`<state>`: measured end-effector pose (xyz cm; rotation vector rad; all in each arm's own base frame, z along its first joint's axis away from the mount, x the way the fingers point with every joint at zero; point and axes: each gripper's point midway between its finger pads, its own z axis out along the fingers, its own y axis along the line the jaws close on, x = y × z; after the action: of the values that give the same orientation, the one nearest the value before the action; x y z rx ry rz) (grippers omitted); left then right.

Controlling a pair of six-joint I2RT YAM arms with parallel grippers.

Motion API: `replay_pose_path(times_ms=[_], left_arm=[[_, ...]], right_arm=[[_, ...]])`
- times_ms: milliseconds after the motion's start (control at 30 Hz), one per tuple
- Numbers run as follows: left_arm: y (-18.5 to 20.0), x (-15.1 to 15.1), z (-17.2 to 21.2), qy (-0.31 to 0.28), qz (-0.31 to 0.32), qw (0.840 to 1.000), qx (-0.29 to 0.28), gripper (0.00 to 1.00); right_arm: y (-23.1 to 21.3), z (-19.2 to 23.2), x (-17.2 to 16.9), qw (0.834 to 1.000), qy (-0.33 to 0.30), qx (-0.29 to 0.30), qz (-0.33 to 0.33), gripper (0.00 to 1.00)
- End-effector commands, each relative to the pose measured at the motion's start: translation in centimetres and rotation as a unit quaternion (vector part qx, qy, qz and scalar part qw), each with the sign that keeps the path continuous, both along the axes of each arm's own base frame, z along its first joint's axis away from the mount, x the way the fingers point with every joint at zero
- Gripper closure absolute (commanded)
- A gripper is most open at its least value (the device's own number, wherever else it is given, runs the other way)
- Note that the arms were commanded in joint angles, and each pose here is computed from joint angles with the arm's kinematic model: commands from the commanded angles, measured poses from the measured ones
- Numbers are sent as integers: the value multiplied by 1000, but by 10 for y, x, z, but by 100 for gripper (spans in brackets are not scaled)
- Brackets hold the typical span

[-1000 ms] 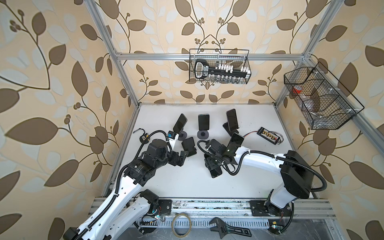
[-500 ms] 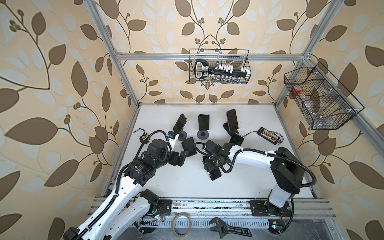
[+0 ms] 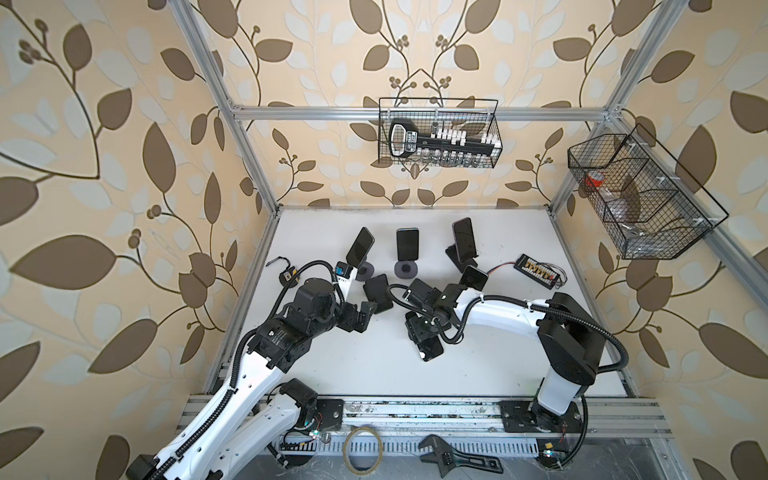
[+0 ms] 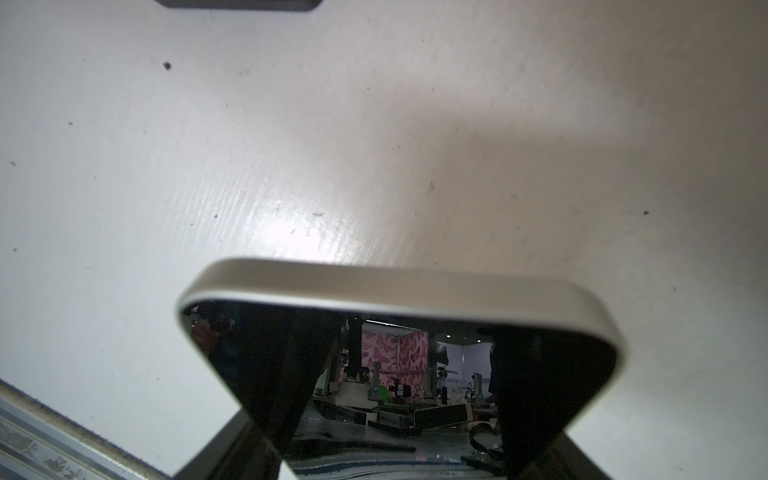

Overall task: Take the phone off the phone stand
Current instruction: 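Carry the silver phone toward the robot and lower it near the table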

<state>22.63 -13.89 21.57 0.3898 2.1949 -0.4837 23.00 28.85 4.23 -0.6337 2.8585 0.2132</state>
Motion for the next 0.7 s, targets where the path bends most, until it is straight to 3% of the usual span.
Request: replay_pose_path(times_ms=[0, 667], left_arm=[[-2, -1, 5, -14, -6, 1000, -2, 1], [-2, 0, 4, -12, -6, 1000, -3, 1]], right_arm=[[3, 3, 4, 1000, 3, -1, -4, 38], [5, 5, 11, 1000, 11, -13, -7, 37]])
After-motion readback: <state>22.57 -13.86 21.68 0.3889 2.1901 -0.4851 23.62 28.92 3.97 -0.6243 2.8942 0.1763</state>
